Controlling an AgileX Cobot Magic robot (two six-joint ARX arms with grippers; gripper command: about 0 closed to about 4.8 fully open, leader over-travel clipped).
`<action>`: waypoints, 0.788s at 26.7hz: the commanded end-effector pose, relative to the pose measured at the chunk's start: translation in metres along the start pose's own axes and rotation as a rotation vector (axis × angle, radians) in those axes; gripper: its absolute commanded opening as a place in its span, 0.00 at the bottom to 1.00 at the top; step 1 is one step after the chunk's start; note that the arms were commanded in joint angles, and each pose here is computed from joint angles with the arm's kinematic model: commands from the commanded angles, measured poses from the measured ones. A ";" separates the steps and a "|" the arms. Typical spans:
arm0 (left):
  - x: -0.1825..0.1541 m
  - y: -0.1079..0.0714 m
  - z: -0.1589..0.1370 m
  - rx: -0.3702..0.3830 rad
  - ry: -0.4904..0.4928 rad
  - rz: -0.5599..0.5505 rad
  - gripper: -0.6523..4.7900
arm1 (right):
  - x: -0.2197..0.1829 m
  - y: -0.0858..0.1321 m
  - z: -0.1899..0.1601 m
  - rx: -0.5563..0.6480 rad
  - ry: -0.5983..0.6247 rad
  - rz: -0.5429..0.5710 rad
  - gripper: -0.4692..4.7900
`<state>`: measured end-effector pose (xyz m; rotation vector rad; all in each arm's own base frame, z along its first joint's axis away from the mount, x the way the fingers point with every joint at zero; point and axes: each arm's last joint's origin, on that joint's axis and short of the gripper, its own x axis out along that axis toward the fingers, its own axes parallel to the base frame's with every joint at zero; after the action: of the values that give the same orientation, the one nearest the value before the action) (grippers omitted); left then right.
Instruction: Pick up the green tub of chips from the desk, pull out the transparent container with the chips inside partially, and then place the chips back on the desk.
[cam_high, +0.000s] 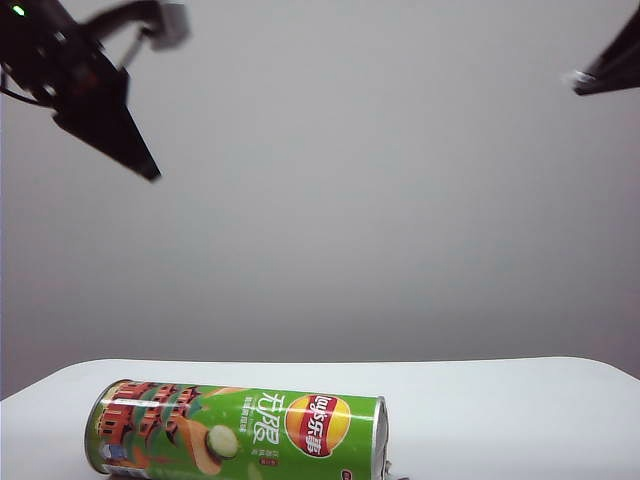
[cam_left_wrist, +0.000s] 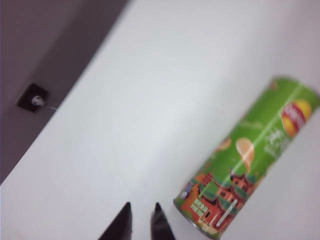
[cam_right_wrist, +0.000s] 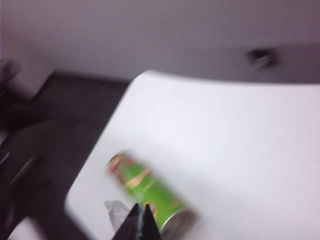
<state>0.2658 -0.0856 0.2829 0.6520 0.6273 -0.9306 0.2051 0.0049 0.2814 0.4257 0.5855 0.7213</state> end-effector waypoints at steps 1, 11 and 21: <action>0.015 -0.011 0.007 0.196 0.101 -0.006 0.23 | 0.001 0.003 -0.011 -0.066 0.094 0.058 0.09; 0.069 -0.033 0.011 0.438 0.176 -0.181 0.72 | 0.012 -0.004 -0.058 -0.055 0.349 -0.084 0.09; 0.108 -0.037 -0.001 0.478 0.194 -0.301 1.00 | 0.020 0.005 -0.061 -0.057 0.366 0.008 0.09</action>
<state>0.2797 -0.1526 0.1982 1.1298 0.6837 -1.3443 0.1744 0.0321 0.2279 0.2565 0.9312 0.8338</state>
